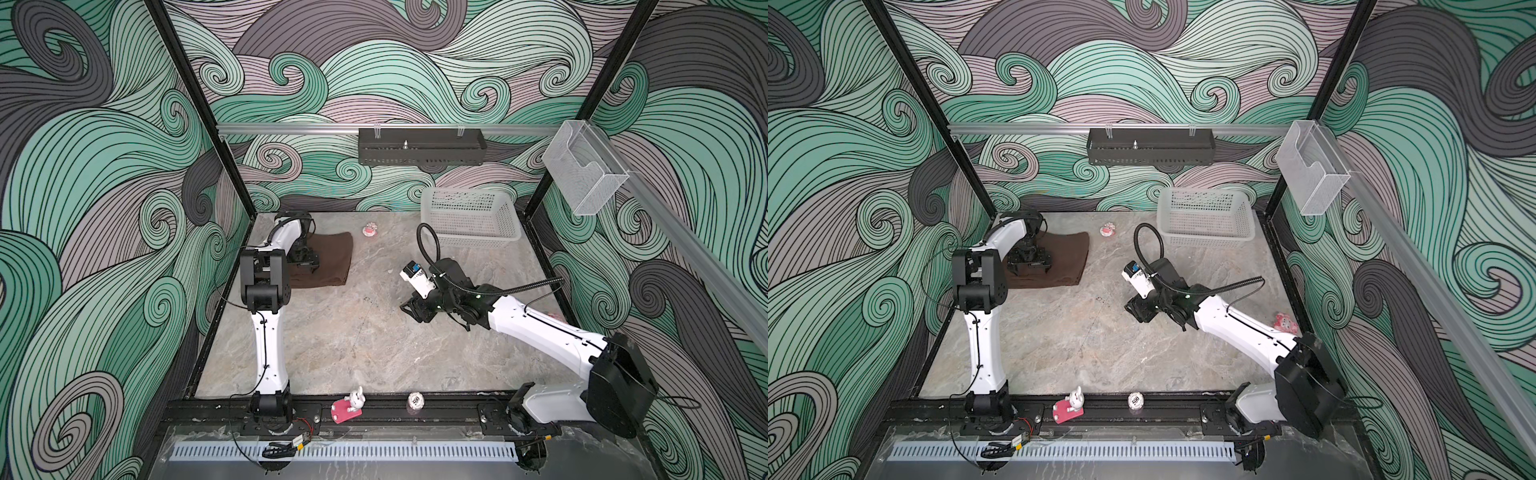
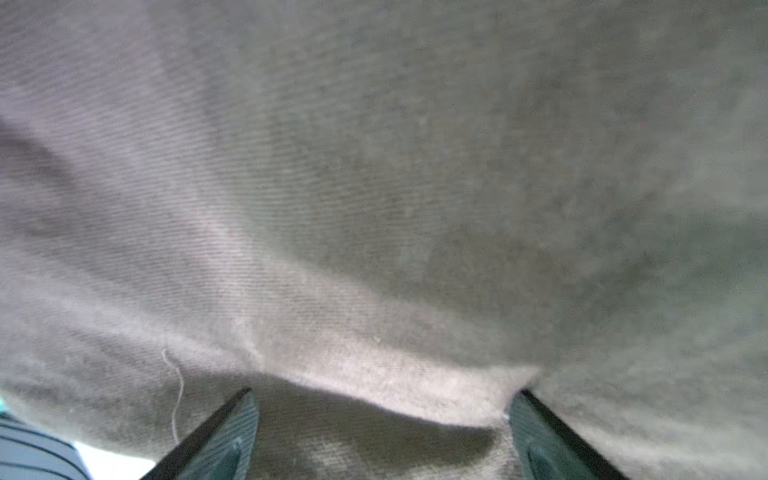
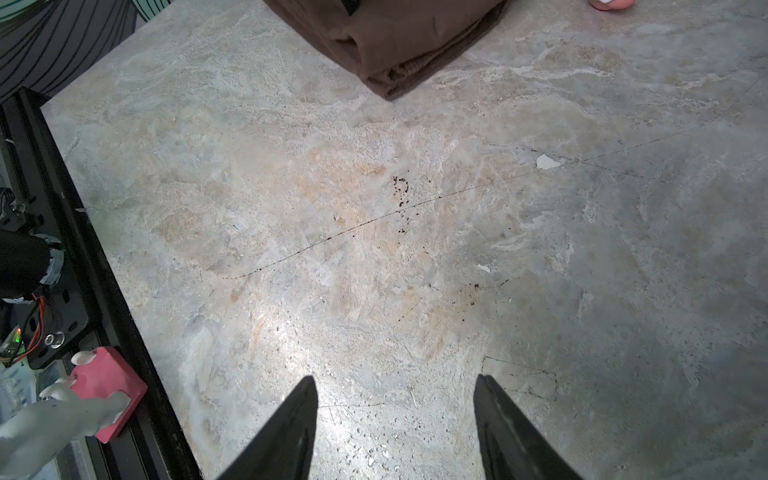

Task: Fold and stack the trousers
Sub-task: 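Grasp the folded trousers with the left gripper while the right gripper withdraws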

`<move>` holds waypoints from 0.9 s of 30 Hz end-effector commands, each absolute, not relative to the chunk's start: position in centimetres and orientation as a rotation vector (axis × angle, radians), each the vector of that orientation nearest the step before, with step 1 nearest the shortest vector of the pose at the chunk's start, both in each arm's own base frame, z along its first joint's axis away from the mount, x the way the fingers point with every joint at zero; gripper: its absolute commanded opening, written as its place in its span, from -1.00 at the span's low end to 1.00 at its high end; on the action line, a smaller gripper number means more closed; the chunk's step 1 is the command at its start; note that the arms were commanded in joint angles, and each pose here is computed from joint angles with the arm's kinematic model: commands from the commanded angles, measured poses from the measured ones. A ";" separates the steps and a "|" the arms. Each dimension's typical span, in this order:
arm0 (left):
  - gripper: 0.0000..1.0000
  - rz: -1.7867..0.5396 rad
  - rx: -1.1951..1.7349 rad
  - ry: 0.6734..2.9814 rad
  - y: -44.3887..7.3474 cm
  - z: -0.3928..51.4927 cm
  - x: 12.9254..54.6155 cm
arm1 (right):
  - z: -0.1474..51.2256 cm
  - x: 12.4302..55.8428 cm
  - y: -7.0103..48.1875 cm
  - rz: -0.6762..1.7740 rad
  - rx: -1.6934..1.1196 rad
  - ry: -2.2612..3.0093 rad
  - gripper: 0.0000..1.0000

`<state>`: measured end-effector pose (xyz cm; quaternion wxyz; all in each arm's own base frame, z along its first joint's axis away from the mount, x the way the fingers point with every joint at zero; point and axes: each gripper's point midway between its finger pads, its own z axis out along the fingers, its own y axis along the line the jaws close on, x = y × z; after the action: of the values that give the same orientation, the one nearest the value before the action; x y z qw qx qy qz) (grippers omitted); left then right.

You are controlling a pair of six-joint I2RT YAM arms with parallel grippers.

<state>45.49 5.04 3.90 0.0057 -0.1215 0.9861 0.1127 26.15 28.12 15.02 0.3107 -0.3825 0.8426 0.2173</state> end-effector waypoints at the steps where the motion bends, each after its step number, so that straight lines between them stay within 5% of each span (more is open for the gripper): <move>1: 0.89 0.491 -0.329 3.114 7.7 2.7 46.5 | 15.2 26.3 27.9 0.561 -0.991 2.257 0.22; 27: 0.94 0.080 -0.545 2.752 11.1 2.1 57.6 | 16.5 30.4 29.6 0.556 -0.883 2.371 0.17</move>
<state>57.07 10.17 3.64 0.1643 -0.1773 0.9692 0.0476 30.00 29.51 16.20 0.2718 -0.3400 0.8761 0.2072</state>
